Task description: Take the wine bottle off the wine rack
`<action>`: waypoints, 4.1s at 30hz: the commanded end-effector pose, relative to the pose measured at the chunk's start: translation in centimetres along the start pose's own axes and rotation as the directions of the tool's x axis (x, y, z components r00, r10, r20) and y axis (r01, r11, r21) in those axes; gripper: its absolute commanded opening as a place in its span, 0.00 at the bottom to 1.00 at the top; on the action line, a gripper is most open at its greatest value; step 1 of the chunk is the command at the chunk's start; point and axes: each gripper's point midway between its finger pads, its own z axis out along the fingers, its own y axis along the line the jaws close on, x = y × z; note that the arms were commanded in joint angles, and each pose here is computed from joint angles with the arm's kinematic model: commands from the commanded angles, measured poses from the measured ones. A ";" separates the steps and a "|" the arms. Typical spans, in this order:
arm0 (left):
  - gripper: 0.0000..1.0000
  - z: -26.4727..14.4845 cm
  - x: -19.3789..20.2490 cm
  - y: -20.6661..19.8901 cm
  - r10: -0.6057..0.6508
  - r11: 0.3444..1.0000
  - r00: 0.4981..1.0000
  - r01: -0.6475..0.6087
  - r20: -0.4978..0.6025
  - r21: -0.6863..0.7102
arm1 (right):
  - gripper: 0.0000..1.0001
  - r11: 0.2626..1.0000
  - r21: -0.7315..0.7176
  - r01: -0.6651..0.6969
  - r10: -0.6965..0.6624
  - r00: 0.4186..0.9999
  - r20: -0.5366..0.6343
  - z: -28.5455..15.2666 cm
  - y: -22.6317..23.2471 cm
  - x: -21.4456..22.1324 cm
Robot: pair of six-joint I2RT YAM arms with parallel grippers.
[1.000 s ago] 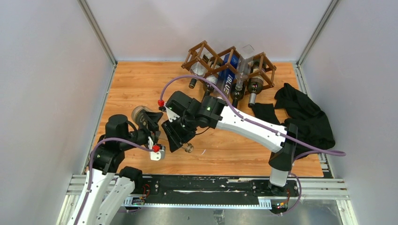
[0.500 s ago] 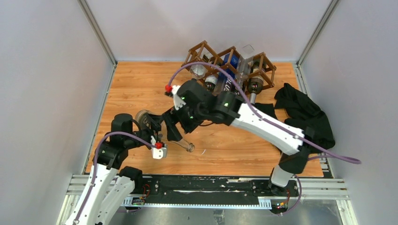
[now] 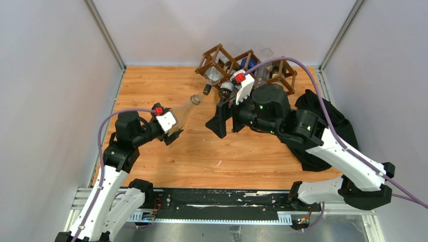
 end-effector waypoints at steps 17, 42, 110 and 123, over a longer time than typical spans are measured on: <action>0.00 -2.1 -16.0 5.4 -0.655 0.735 0.655 0.669 0.376 0.114 | 0.96 0.979 -0.196 0.058 -0.002 0.961 0.276 5.3 1.8 3.0; 0.00 -4.0 -18.0 4.8 -0.701 0.685 0.574 0.707 0.424 0.175 | 0.92 0.989 0.074 0.131 -0.149 0.904 0.401 15.2 3.3 2.9; 0.00 0.5 -14.4 17.4 -0.570 0.737 0.691 0.669 0.445 -0.095 | 0.95 0.959 0.126 0.254 -0.261 0.964 0.045 16.0 -3.2 16.4; 0.00 0.2 -15.1 20.1 -0.496 0.768 0.712 0.627 0.497 -0.132 | 0.95 0.969 0.098 0.225 -0.219 0.973 -0.071 16.5 -4.1 21.4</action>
